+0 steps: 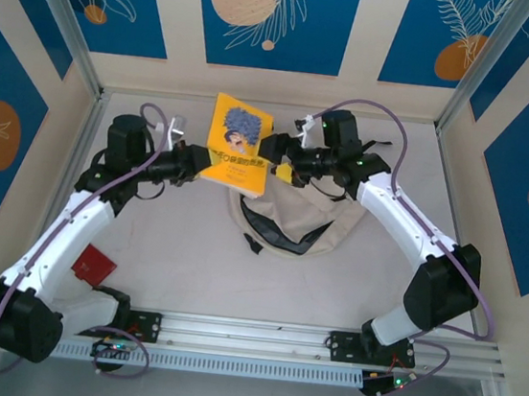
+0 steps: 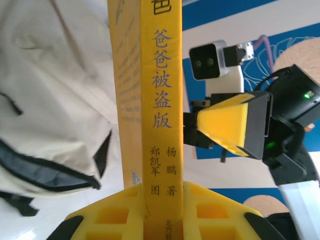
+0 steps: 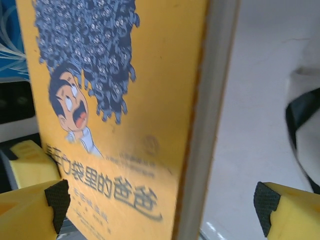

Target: Pack the student bag

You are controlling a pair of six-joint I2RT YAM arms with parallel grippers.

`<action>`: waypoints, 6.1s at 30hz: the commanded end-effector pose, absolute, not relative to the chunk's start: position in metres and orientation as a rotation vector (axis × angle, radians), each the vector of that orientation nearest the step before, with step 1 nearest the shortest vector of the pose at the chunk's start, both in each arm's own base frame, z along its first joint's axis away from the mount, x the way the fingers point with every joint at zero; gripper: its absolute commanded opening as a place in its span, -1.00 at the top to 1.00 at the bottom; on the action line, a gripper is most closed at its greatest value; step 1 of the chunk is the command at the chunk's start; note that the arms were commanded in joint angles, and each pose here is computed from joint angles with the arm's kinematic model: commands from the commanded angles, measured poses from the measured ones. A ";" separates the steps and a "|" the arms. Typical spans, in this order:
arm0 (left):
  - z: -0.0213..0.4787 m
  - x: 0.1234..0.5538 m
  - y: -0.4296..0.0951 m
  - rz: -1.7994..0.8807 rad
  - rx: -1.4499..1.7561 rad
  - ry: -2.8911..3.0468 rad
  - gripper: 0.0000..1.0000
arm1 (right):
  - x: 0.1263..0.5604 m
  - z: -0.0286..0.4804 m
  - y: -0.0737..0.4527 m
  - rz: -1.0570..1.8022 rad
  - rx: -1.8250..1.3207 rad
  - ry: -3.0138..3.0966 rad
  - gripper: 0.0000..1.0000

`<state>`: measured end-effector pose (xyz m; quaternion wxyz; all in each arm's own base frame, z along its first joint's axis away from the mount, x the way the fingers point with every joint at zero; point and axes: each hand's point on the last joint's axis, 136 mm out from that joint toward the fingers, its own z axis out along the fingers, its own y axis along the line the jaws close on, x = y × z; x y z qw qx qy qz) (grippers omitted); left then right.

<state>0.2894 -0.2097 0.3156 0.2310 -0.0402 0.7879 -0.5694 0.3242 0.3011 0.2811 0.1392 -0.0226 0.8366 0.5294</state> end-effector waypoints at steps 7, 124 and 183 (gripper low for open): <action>0.387 0.299 -0.236 -1.720 0.057 1.947 1.00 | 0.323 0.296 0.298 1.740 -0.060 2.359 -0.95; 0.221 0.266 -0.124 -0.854 -0.753 2.120 1.00 | 0.307 0.137 0.266 1.129 -0.035 2.917 -0.26; 0.301 0.245 -0.209 -1.358 -0.150 2.142 1.00 | 0.427 0.272 0.263 1.122 0.063 2.517 1.00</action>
